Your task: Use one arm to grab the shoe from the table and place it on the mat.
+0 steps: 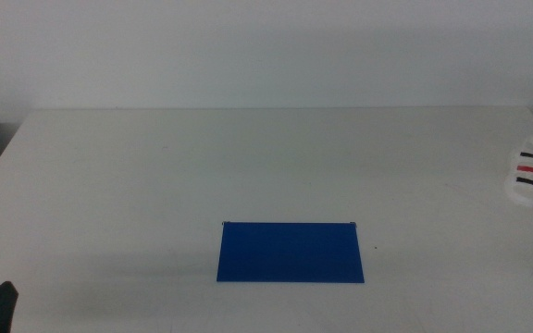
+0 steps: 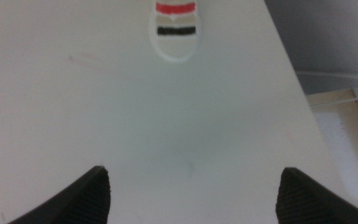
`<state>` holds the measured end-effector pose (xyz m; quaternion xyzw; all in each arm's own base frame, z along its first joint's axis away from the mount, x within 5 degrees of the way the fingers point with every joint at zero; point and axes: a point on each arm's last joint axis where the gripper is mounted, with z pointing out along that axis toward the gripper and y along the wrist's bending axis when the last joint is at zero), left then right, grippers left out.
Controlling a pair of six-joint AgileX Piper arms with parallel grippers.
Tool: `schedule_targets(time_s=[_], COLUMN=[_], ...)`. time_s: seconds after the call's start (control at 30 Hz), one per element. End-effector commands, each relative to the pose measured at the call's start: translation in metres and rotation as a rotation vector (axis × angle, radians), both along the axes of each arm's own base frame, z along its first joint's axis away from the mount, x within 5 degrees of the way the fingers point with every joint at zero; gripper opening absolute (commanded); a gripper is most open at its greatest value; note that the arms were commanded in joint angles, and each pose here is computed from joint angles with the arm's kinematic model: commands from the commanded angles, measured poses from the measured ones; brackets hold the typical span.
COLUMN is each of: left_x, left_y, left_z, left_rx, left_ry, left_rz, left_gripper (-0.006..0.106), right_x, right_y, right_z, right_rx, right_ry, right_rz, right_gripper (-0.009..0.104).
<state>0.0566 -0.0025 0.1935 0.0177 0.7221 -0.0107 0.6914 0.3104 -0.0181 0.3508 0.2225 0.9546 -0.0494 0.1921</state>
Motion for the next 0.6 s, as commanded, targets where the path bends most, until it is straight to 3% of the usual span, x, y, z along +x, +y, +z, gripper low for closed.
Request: schedule_targets(time_s=[0.0,0.33,0.57], left_x=[-0.001,-0.001,-0.001], left_y=[0.000,0.000,0.000], left_z=[0.006,0.006,0.006], left_rx=[-0.018,-0.018,-0.018], left_ry=[-0.088,-0.088,-0.088], left_rz=[0.001,0.001,0.001], left_gripper=[0.094,0.094,0.094], right_x=[0.009,0.089,0.107], right_y=[-0.006,-0.008,-0.011], right_z=[0.011,-0.017,-0.039], right_rx=[-0.012,-0.004,-0.002], right_ry=[-0.012,-0.009,0.009], right_rz=[-0.068,-0.114,-0.223], right_gripper=[0.092,0.092,0.092])
